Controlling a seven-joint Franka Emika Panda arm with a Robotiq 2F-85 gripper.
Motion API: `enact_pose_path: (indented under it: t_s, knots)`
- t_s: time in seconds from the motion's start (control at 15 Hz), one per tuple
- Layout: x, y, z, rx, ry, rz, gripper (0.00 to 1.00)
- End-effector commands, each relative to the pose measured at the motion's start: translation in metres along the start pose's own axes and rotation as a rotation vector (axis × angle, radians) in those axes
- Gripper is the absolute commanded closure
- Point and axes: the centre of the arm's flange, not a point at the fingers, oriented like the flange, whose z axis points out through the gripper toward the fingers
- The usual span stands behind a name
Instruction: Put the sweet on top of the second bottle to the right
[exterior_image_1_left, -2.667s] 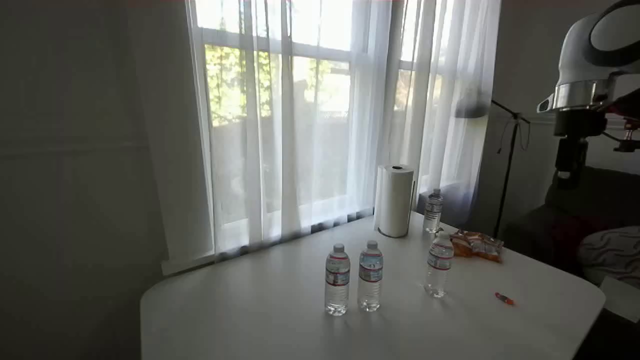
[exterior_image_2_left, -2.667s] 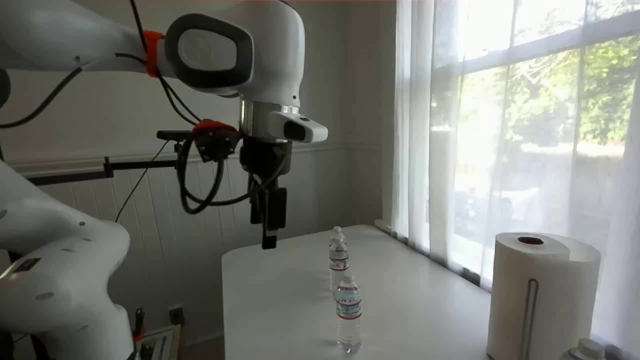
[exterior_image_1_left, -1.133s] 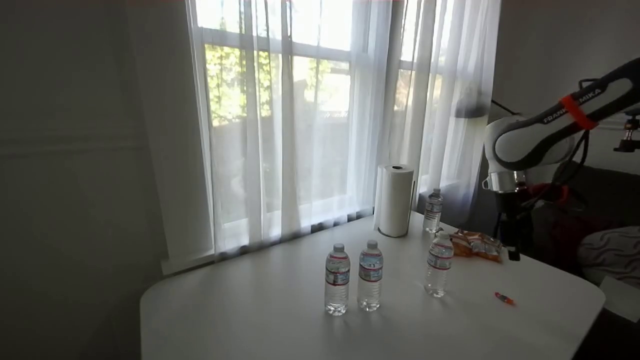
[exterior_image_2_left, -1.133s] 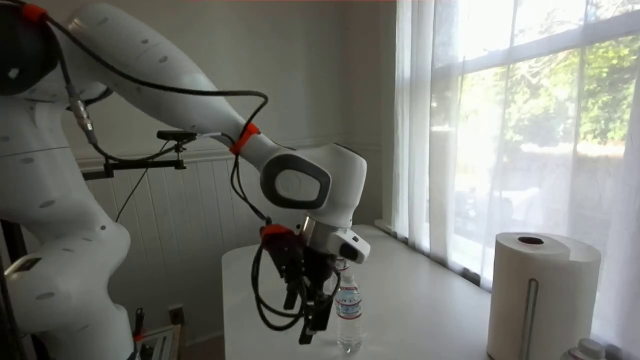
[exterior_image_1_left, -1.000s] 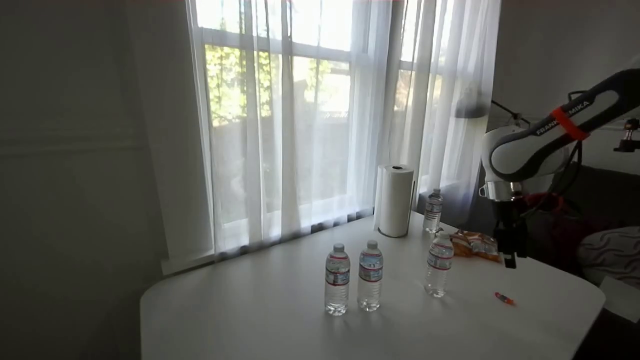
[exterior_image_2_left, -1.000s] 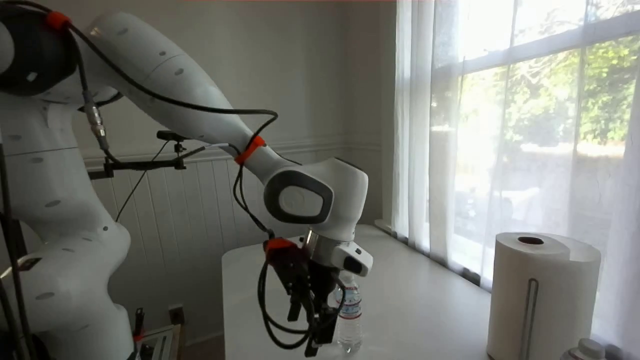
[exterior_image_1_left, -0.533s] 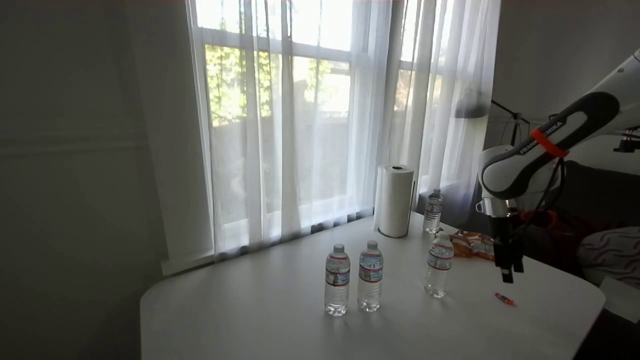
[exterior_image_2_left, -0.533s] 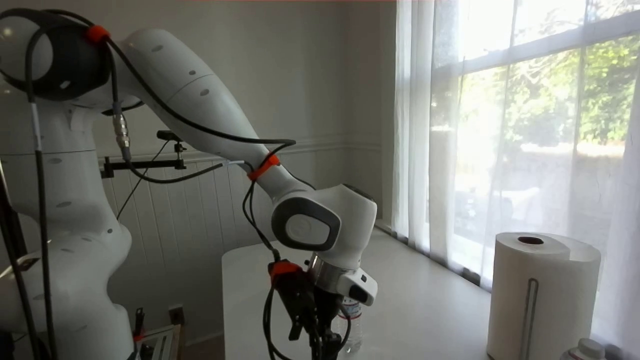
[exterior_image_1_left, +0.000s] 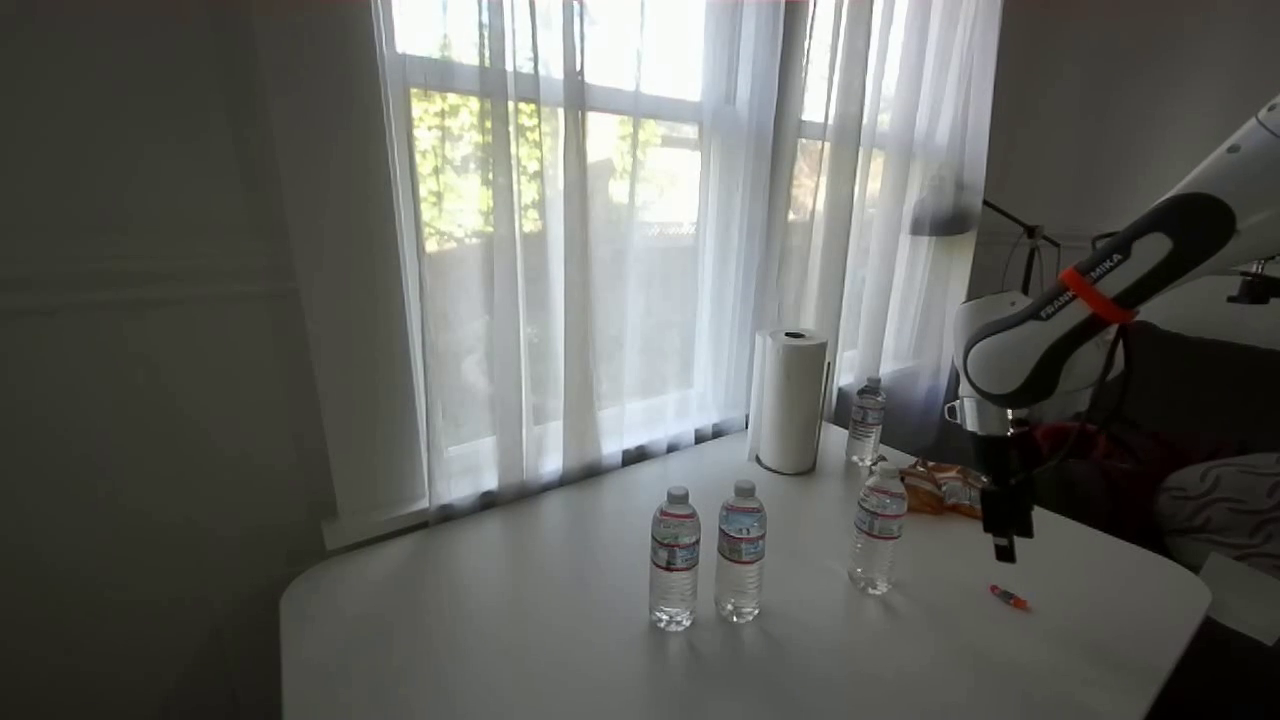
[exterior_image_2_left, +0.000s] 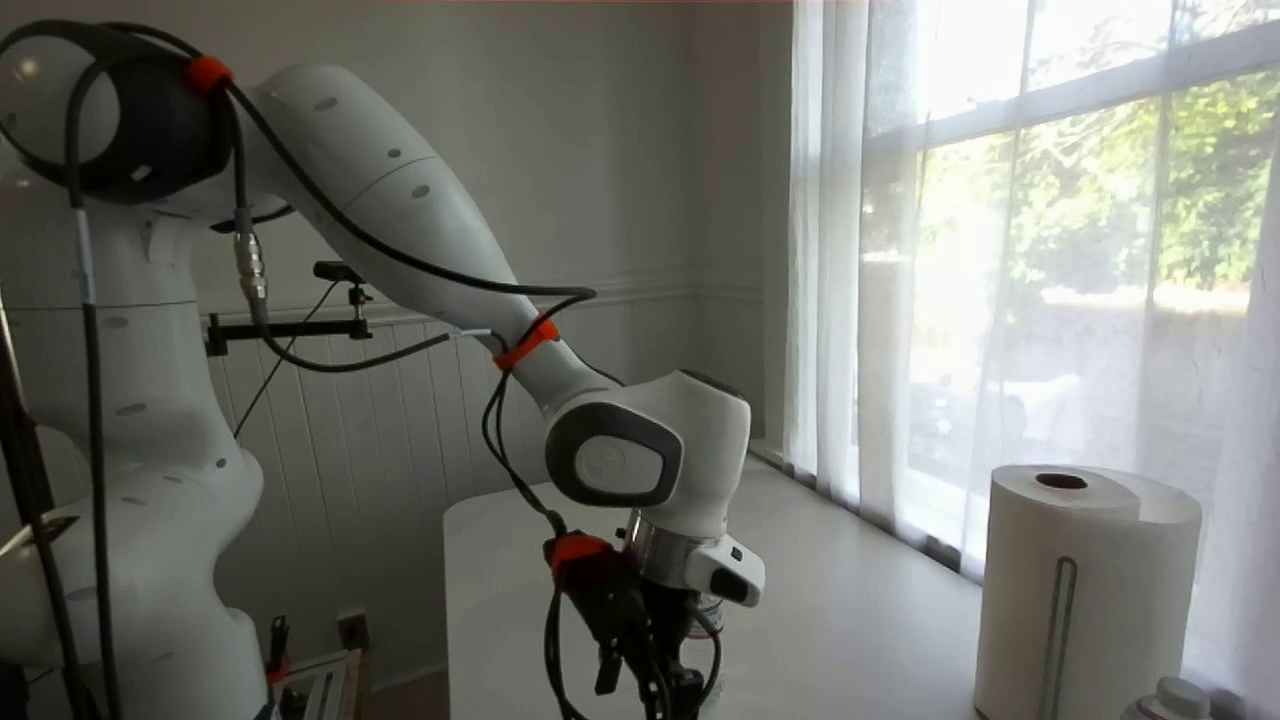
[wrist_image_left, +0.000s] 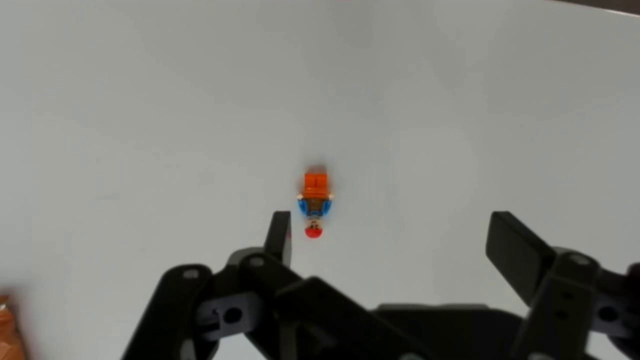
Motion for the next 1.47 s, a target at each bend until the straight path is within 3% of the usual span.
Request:
enact_pose_path:
  t_s: [0.0, 0.6, 0.8, 0.87, 1.0, 1.27, 1.33, 1.4]
  knots:
    - [0.000, 0.003, 0.017, -0.054, 0.028, -0.050, 0.00]
    - [0.010, 0.020, 0.067, -0.037, 0.043, -0.027, 0.00]
    - [0.013, 0.023, 0.077, -0.028, 0.046, -0.024, 0.05]
    - [0.014, 0.022, 0.080, -0.027, 0.048, -0.024, 0.09]
    - [0.016, 0.022, 0.084, -0.027, 0.048, -0.026, 0.31]
    - [0.019, 0.020, 0.087, -0.035, 0.055, -0.035, 0.59]
    - [0.019, 0.020, 0.086, -0.039, 0.062, -0.034, 0.58]
    - [0.020, 0.022, 0.084, -0.044, 0.066, -0.034, 0.25]
